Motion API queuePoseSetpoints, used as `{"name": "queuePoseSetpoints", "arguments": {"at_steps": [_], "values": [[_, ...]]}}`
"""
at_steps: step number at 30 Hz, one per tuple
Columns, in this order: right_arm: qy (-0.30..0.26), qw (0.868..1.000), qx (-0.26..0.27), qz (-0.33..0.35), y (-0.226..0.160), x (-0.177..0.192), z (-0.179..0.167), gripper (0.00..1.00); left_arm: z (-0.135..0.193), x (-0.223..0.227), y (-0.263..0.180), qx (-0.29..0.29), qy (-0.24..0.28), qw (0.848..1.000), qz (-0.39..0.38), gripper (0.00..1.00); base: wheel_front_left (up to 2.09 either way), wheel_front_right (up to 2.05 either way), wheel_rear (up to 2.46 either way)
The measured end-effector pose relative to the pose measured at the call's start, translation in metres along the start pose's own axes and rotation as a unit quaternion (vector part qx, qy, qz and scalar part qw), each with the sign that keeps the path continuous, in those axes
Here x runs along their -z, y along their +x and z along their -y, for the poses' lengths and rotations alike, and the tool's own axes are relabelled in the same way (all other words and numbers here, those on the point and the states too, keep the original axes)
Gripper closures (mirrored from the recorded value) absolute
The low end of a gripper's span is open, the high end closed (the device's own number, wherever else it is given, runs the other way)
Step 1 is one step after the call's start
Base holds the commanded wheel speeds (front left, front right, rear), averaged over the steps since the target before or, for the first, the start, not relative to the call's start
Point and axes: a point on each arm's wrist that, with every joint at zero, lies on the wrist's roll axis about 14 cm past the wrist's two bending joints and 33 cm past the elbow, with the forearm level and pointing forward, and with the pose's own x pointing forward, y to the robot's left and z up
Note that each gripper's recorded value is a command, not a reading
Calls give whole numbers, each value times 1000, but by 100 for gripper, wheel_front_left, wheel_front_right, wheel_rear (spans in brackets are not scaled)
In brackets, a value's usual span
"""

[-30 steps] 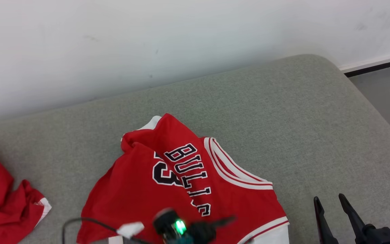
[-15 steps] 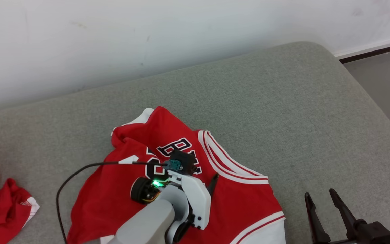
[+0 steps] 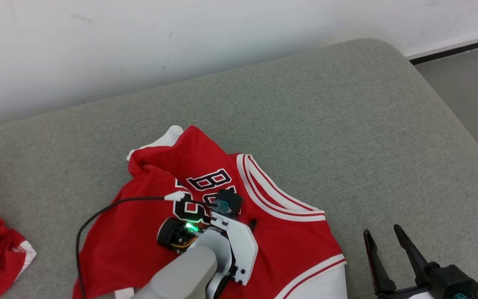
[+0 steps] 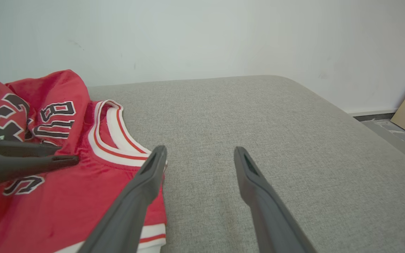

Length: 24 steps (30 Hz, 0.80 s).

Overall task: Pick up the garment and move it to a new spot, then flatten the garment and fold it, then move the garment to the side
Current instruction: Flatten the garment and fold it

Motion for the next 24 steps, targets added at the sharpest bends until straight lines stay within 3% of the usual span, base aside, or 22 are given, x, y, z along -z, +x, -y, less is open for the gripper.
{"name": "queuePoseSetpoints", "arguments": {"at_steps": [5, 11, 20, 23, 24], "values": [[1, 1000, 6, -4, 1, 2, 3, 0, -3, -15, 6, 1, -27, 998, 48, 100, 0, 0, 0], [-1, 1000, 17, -6, 3, 1, 8, 0, -35, -76, 14, -41, -55, 985, 156, 100, 0, 0, 0], [-5, 999, 42, -15, -2, 5, 22, 0, -89, -145, 22, -110, -73, 961, 244, 100, 0, 0, 0], [-4, 999, 44, -17, -3, 6, 23, 0, -96, -148, 22, -118, -65, 960, 244, 100, 0, 0, 0], [-4, 999, 44, -17, -3, 6, 22, 0, -96, -143, 23, -115, -61, 963, 236, 58, 0, 0, 0]]}}
